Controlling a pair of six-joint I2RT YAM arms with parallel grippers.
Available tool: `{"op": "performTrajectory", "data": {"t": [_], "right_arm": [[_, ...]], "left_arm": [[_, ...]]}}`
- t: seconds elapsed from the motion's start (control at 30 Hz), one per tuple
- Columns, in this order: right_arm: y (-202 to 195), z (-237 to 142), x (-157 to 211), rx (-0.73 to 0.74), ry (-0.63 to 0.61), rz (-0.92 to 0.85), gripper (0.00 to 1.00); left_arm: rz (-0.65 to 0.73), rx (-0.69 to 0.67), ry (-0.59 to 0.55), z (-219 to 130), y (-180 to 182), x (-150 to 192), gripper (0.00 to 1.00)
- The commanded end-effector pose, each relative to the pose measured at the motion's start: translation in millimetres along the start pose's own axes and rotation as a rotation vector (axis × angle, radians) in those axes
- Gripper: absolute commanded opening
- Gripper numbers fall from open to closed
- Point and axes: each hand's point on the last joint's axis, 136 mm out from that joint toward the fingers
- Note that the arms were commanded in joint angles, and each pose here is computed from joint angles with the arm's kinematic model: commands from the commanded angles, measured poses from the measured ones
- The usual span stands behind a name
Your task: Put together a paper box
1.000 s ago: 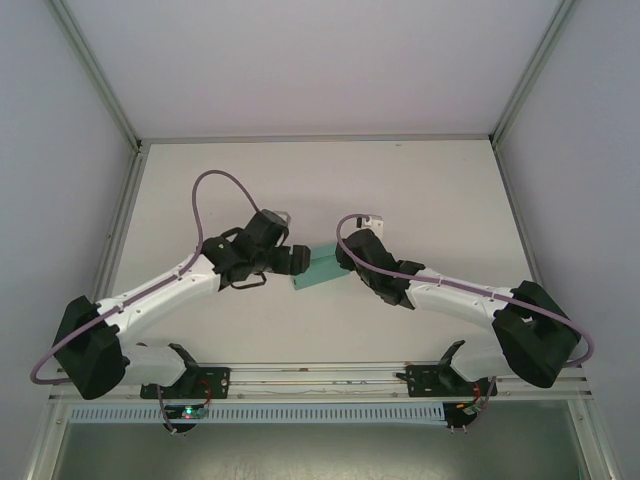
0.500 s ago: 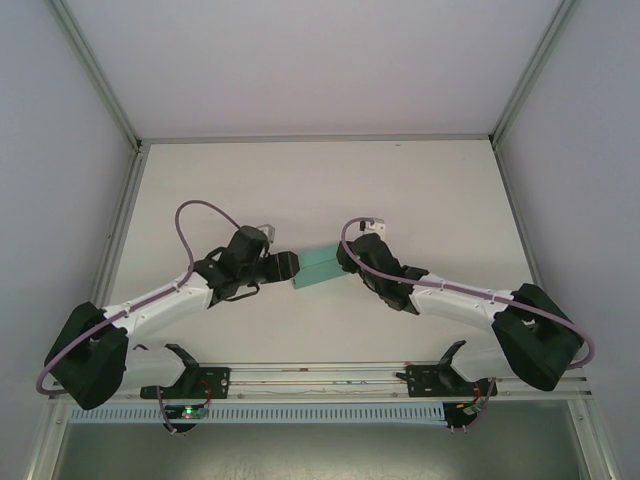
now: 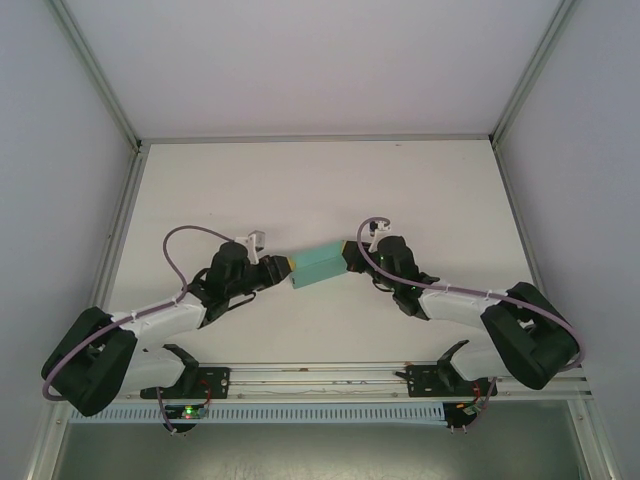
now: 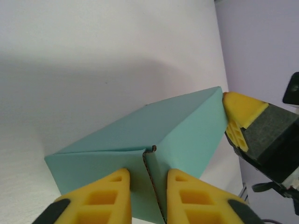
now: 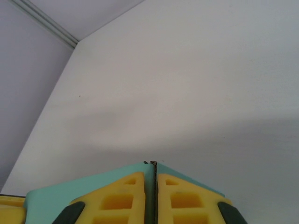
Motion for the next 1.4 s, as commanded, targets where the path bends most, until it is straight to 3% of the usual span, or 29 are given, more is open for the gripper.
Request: {"op": "performTrajectory", "data": {"t": [0.0,0.13,0.33,0.43,0.57,0.67,0.73,0.8,0.83,0.93,0.97,1.03,1.17,1.27,1.37], "right_arm": [[-107.7,-25.3,87.5,0.353,0.286,0.056,0.02],[-111.5,-24.8,90.3,0.364,0.295,0.074,0.0],[-105.4,-22.1,87.7,0.343,0.301,0.071,0.0],[-87.4,-17.8,76.2,0.296,0.292,0.049,0.03],[-47.3,-13.2,44.6,0.227,0.263,-0.047,0.23],[-16.1,-14.0,15.4,0.172,0.207,-0.112,0.3],[3.1,-15.2,-2.8,0.136,0.173,-0.149,0.36],[18.2,-16.4,-17.3,0.112,0.148,-0.181,0.43],[25.5,-16.8,-23.7,0.098,0.14,-0.198,0.46],[42.0,-18.2,-39.8,0.065,0.124,-0.277,0.61],[47.8,-19.2,-45.1,0.047,0.122,-0.324,0.68],[70.2,-22.9,-44.5,-0.071,0.155,-0.531,0.98],[98.8,-40.7,-0.5,-0.359,0.33,-1.042,0.98],[87.3,-48.4,30.0,-0.462,0.461,-1.408,0.98],[82.7,-42.0,29.6,-0.485,0.553,-1.507,0.98]], "left_arm": [[-0.171,-0.303,0.125,-16.5,92.6,55.6,0.13],[-0.193,-0.325,0.116,-23.3,101.5,62.5,0.05],[-0.154,-0.35,0.171,-23.7,96.7,61.5,0.1],[-0.094,-0.311,0.181,-16.8,76.2,44.3,0.25],[0.019,-0.255,0.162,-14.2,35.6,8.4,0.48],[0.093,-0.24,0.101,-19.7,8.7,-21.5,0.67],[0.148,-0.229,0.072,-24.9,-9.0,-38.2,0.72],[0.187,-0.211,0.045,-29.0,-23.8,-50.8,0.87],[0.207,-0.202,0.03,-31.5,-31.2,-56.6,1.0],[0.249,-0.266,-0.017,-42.3,-35.6,-74.7,1.0],[0.255,-0.324,-0.034,-48.4,-31.1,-81.4,1.0],[0.275,-0.482,-0.079,-65.2,-14.6,-95.2,1.0],[0.262,-0.777,-0.144,-99.2,28.6,-115.2,1.0],[0.199,-0.825,-0.133,-107.1,52.5,-116.3,1.0],[0.179,-0.823,-0.132,-109.1,63.3,-112.1,1.0]]}}
Point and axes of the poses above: each hand's point on the last joint's axis, 136 mm out from that joint toward the fingers, its own z axis out along the fingers, its own y axis along the line the jaws close on, x = y × z, and after that the axes turned 5 degrees about z, right-handed
